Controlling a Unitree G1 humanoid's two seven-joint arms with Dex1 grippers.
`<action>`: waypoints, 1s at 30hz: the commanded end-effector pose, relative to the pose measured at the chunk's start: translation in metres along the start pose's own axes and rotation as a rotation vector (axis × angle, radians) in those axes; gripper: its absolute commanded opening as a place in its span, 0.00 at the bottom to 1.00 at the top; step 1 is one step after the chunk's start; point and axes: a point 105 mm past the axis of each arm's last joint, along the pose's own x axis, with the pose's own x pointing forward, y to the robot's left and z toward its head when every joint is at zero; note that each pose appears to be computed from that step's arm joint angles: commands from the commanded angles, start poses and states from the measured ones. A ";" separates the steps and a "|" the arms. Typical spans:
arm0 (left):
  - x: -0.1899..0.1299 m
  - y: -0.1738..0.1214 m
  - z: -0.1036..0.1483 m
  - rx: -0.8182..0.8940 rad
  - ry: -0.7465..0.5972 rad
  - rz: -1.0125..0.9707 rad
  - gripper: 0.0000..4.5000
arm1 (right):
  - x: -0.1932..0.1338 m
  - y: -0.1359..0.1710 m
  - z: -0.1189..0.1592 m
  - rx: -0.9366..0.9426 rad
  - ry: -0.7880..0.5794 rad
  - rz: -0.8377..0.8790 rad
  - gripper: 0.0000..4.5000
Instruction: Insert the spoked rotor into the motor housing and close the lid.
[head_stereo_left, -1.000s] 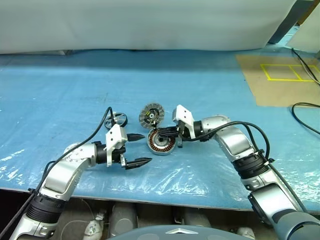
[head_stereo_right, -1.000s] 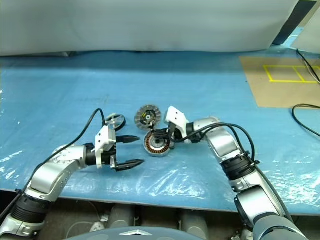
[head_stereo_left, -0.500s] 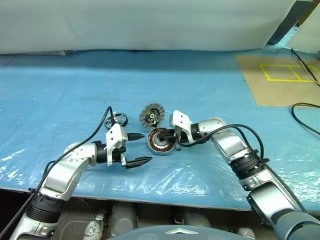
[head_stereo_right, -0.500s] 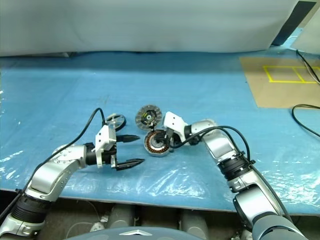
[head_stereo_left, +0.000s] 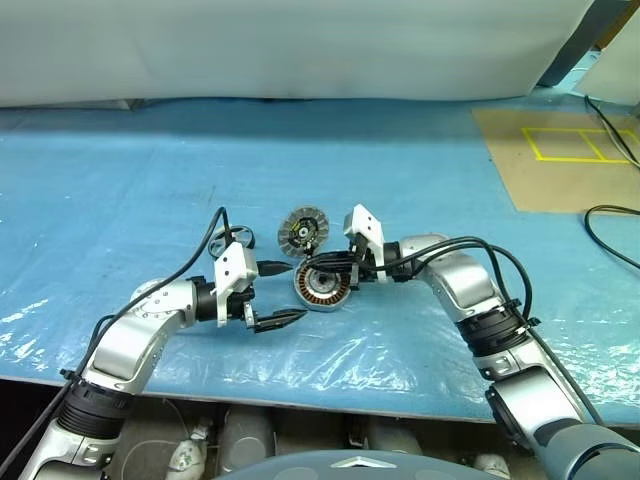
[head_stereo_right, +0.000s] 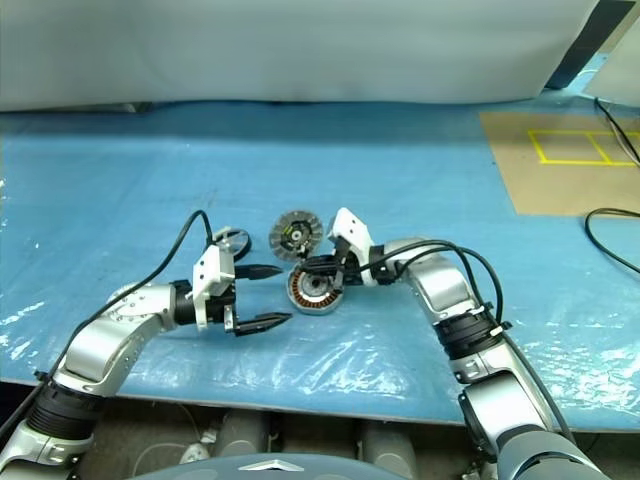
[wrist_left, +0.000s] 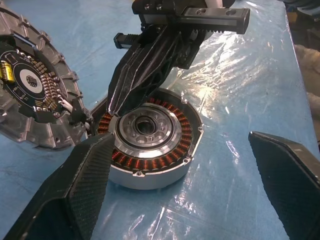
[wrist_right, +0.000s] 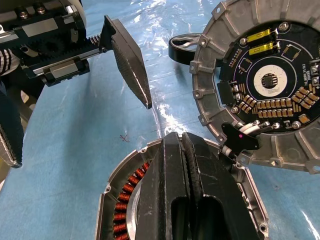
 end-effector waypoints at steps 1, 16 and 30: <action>0.001 -0.003 0.006 0.017 -0.014 -0.012 1.00 | 0.001 0.000 -0.008 -0.065 0.057 -0.008 0.01; 0.001 -0.004 0.002 0.008 -0.011 -0.008 1.00 | -0.003 -0.003 0.027 -0.013 -0.103 0.004 0.01; -0.002 -0.004 -0.005 0.003 -0.005 -0.012 1.00 | 0.002 -0.001 -0.060 -0.178 0.312 -0.010 0.01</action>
